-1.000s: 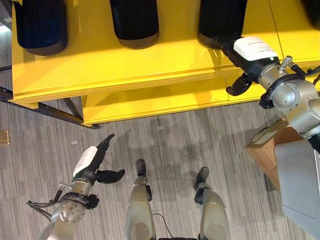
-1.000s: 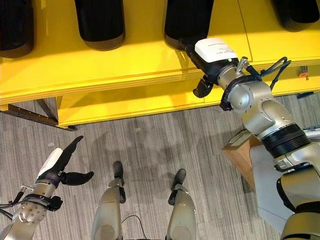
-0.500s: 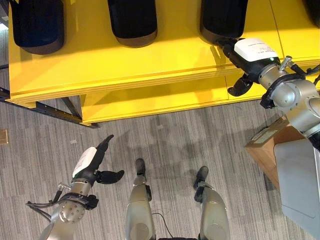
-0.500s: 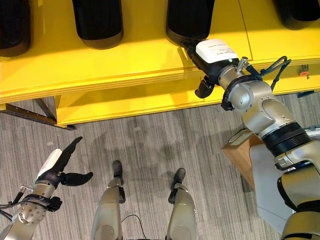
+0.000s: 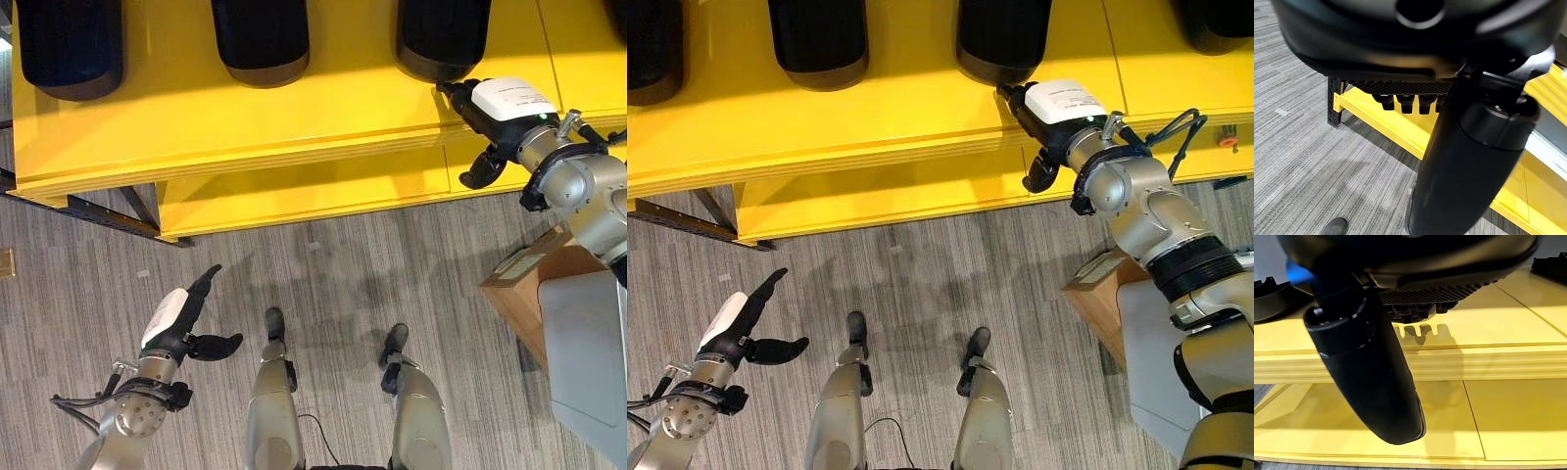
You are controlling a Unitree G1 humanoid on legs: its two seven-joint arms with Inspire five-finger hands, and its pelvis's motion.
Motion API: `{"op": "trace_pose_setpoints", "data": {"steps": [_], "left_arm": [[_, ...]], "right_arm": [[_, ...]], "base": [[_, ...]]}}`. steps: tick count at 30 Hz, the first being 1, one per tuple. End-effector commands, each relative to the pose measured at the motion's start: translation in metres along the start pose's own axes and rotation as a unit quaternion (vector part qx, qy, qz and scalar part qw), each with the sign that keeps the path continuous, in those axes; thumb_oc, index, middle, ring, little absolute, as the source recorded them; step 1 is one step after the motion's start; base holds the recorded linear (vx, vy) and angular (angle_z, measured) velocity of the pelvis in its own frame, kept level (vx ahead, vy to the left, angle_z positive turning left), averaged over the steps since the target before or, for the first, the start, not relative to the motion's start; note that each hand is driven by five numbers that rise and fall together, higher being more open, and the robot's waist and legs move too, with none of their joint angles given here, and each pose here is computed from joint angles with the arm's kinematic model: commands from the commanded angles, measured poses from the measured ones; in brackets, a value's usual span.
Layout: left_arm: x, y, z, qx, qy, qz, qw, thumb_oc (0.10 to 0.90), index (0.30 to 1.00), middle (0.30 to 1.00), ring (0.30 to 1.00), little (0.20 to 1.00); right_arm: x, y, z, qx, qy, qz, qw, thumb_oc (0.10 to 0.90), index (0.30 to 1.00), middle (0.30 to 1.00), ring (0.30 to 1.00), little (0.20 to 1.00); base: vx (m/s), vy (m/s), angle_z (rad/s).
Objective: Move parts from the plastic box to the shelf.
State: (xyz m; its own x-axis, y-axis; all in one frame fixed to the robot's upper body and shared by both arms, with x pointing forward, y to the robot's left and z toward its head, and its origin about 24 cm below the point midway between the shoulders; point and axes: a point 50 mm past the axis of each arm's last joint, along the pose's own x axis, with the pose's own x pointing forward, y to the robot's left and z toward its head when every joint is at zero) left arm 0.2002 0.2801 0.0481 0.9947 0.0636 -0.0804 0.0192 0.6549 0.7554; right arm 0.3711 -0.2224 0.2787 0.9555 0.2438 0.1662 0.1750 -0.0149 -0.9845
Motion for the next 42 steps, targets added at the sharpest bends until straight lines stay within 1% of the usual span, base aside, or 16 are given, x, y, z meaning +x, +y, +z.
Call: {"op": "trace_pose_setpoints", "data": {"steps": [1,10,17,32,42], "left_arm": [[-0.009,0.025,0.013,0.028,-0.046,0.050,0.997,0.900,1.000,1.000,1.000,1.000],[-0.011,0.028,0.010,0.030,-0.039,0.055,0.997,0.900,1.000,1.000,1.000,1.000],[-0.011,0.029,0.008,0.033,-0.037,0.055,0.997,0.900,1.000,1.000,1.000,1.000],[-0.013,0.031,0.006,0.035,-0.032,0.057,0.997,0.900,1.000,1.000,1.000,1.000],[-0.015,0.035,0.002,0.038,-0.023,0.063,0.997,0.900,1.000,1.000,1.000,1.000]], "right_arm": [[-0.004,-0.091,0.000,-0.047,0.000,-0.137,0.989,0.900,1.000,1.000,1.000,1.000],[-0.005,-0.108,0.002,-0.059,-0.004,-0.158,0.986,0.900,1.000,1.000,1.000,1.000],[-0.006,-0.113,0.004,-0.064,-0.005,-0.163,0.985,0.900,1.000,1.000,1.000,1.000],[-0.006,-0.118,-0.010,-0.077,0.029,-0.160,0.984,0.900,1.000,1.000,1.000,1.000],[-0.008,-0.128,-0.025,-0.088,0.067,-0.164,0.980,0.900,1.000,1.000,1.000,1.000]], "base": [[0.00,0.000,0.00],[0.00,0.000,0.00],[0.00,0.000,0.00],[0.00,0.000,0.00],[0.00,-0.004,0.01]]}}
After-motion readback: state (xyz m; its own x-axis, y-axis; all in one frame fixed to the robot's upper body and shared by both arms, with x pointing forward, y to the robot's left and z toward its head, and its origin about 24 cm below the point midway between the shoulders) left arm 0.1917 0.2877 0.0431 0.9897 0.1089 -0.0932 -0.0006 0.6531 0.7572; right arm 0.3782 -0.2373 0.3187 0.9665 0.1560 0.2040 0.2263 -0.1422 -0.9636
